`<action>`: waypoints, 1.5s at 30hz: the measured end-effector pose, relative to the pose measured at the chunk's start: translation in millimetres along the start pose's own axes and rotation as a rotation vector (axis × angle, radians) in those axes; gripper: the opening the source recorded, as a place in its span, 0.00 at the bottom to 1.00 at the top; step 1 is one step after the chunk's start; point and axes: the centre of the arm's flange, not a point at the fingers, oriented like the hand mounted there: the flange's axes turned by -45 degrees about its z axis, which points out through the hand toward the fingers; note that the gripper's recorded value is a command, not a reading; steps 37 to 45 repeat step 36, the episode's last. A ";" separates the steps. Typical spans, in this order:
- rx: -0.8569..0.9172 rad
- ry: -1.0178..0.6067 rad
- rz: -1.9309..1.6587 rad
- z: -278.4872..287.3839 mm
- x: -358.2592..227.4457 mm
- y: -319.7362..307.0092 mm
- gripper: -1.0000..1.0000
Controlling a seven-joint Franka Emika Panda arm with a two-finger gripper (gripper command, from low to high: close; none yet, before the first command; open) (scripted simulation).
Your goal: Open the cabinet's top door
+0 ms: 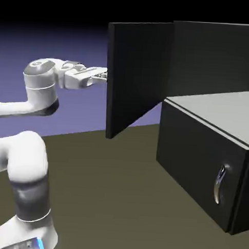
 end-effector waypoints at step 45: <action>-0.624 -0.001 0.000 -265.8 0.2 -180.8 0.00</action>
